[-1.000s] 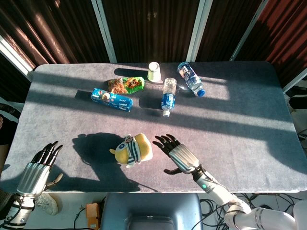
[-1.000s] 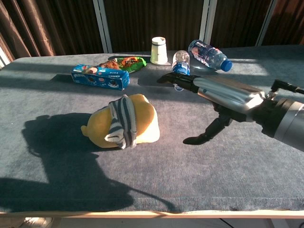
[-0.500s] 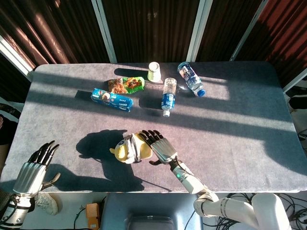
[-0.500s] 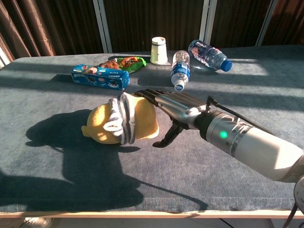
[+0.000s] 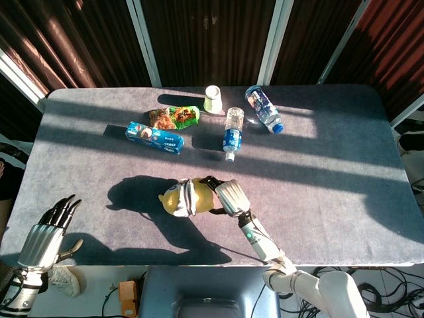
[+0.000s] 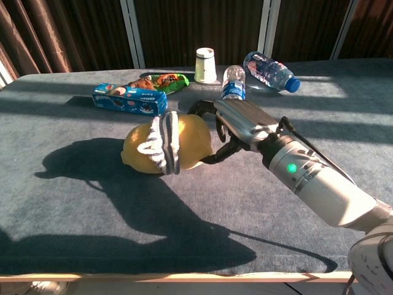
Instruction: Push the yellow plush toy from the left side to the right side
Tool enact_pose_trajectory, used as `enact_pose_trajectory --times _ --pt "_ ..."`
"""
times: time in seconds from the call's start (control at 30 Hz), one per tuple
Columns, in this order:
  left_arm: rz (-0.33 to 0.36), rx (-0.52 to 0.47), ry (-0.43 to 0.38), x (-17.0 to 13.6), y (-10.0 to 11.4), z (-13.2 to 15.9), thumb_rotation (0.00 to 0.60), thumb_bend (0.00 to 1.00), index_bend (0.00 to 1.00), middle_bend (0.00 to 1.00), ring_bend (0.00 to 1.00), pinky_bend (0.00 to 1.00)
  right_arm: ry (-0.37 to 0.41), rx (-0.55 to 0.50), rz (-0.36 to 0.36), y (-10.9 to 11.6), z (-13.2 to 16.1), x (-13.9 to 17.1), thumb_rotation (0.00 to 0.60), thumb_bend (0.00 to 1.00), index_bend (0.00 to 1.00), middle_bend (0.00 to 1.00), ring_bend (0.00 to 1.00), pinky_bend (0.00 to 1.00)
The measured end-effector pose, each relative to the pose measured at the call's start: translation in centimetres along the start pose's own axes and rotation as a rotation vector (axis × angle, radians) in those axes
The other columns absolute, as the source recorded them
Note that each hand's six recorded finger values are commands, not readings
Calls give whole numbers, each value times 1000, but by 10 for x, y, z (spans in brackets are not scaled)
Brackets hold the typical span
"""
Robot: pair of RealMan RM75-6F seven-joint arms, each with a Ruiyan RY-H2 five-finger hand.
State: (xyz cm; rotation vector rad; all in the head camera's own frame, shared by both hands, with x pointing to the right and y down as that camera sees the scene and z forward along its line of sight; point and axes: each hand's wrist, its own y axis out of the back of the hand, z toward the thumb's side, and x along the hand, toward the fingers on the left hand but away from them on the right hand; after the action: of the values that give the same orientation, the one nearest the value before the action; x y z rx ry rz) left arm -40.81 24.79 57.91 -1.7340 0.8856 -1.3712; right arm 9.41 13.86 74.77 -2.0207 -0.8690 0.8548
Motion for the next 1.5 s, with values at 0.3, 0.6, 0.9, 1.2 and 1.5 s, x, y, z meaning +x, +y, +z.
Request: enact_pose_trajectory --times 0.3,0.6,0.9,1.2,1.5 --pt "-19 9 -1 0 -3 2 600 272 0 0 57 232 61 30 -136 36 -13 19 600 373 826 557 625 931" --pt "-27 23 -14 -1 -5 7 600 271 0 0 56 233 33 158 -174 96 -62 91 600 372 825 557 625 925" --pt "-45 52 -18 0 -12 10 600 270 0 0 62 235 -83 215 -97 126 -130 160 600 372 660 511 499 764" --pt "-70 64 -19 1 -18 12 600 270 0 0 62 237 -177 153 69 108 -178 173 600 315 353 158 45 167" --pt "-74 59 -22 0 -18 12 600 272 0 0 62 237 -163 130 82 112 -175 187 600 126 0 0 0 4"
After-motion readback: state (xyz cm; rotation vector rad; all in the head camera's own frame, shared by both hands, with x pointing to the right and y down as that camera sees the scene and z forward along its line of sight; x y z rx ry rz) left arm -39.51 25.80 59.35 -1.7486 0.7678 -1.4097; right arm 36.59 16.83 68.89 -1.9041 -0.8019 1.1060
